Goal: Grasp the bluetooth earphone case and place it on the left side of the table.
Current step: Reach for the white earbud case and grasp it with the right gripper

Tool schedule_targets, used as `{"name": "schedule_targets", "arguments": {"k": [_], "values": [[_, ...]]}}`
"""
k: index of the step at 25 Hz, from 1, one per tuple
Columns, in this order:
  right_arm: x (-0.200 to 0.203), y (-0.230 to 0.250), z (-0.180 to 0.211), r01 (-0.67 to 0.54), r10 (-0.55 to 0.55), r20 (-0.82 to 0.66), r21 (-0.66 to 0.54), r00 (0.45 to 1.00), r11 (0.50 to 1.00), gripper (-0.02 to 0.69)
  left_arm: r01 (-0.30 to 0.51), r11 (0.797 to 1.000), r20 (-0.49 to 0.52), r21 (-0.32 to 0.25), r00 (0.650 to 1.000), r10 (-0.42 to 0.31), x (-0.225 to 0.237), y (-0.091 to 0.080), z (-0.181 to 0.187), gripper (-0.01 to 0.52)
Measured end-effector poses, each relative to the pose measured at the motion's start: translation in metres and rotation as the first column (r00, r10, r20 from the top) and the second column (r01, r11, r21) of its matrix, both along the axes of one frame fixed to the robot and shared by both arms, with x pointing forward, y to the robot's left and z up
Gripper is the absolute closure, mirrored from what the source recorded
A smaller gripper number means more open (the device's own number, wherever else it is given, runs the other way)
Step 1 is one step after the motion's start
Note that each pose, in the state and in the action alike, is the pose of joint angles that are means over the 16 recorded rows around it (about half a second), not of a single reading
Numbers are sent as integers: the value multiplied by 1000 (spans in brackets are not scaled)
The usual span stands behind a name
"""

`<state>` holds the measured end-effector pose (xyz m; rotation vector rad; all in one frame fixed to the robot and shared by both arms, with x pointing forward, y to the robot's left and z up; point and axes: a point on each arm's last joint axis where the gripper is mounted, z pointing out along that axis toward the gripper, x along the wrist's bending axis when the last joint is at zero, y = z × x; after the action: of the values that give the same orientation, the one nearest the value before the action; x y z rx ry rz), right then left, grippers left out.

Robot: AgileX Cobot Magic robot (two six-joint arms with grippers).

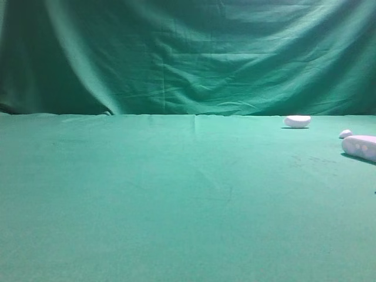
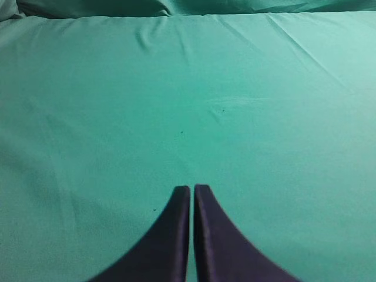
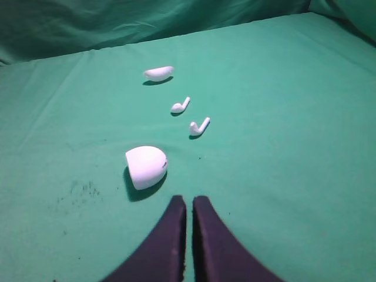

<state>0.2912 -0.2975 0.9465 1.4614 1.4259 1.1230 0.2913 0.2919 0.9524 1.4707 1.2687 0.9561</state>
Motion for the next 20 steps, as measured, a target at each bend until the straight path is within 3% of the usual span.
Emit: {"name": "schedule_targets", "arguments": {"k": [14, 20], "values": [[0, 0, 0, 0, 0, 8, -9, 1000, 1000, 665, 0, 1000, 0, 0, 1000, 0, 0, 0, 0, 514], [2, 1, 9, -8, 9, 112, -7, 994, 1000, 665, 0, 1000, 0, 0, 1000, 0, 0, 0, 0, 514]]}}
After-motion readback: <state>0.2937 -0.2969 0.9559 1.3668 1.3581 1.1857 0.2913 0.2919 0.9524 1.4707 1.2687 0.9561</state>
